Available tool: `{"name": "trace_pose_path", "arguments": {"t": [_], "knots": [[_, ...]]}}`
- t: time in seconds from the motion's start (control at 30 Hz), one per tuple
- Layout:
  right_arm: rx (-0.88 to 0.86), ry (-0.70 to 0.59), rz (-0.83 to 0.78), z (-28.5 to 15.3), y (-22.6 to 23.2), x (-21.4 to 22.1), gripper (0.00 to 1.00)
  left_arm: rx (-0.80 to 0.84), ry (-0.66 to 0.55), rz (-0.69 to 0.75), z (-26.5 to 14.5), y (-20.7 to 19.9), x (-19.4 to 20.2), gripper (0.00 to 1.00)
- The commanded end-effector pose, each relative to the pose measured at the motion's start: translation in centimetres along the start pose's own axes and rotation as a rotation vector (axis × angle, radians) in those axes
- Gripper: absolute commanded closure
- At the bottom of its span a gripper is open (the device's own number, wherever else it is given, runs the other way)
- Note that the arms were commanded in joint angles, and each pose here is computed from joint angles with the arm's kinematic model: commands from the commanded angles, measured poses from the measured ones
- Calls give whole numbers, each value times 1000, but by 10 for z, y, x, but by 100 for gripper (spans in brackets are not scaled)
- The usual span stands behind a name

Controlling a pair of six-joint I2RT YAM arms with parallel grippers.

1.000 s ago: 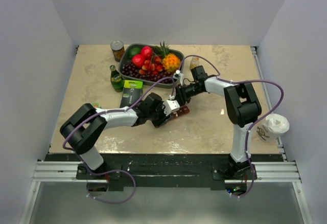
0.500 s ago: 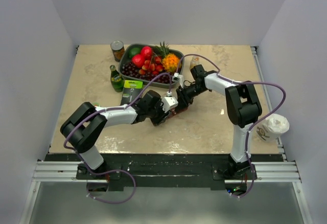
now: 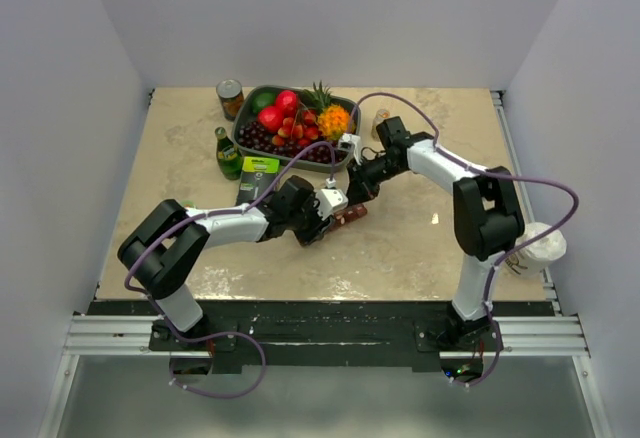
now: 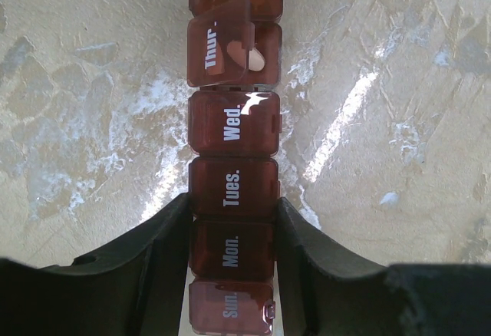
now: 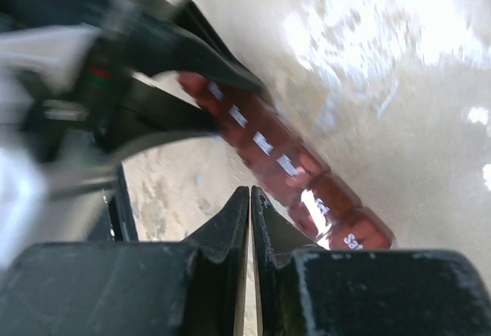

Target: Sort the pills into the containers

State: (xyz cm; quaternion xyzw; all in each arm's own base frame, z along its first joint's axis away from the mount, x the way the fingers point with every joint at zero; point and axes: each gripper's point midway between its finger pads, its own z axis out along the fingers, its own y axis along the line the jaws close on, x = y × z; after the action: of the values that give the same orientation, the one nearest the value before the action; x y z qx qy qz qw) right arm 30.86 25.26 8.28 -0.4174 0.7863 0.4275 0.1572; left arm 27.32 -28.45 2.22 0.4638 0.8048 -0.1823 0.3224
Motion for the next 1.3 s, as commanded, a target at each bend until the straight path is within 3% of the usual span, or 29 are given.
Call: {"name": "trace_pose_path", "arguments": {"t": [0.0,0.23,0.5,0.73,0.93,1.27], "knots": [[-51,-81,-97,-8,22,-29,93,33,-12,-3,1,-4,-6,99],[-41,-37,-36,15,10,-23,99,33,-17,-1,0,-5,-8,100],[87,147,28,34,-19,26,100,26,18,-31,1,-5,0,100],[203,230,76,38,-45,49,100,17,32,-57,4,-3,2,100],[58,154,12,33,-12,23,100,20,25,-58,4,-5,4,100],[-25,16,-80,7,21,-17,100,28,11,-30,-1,-9,1,100]]}}
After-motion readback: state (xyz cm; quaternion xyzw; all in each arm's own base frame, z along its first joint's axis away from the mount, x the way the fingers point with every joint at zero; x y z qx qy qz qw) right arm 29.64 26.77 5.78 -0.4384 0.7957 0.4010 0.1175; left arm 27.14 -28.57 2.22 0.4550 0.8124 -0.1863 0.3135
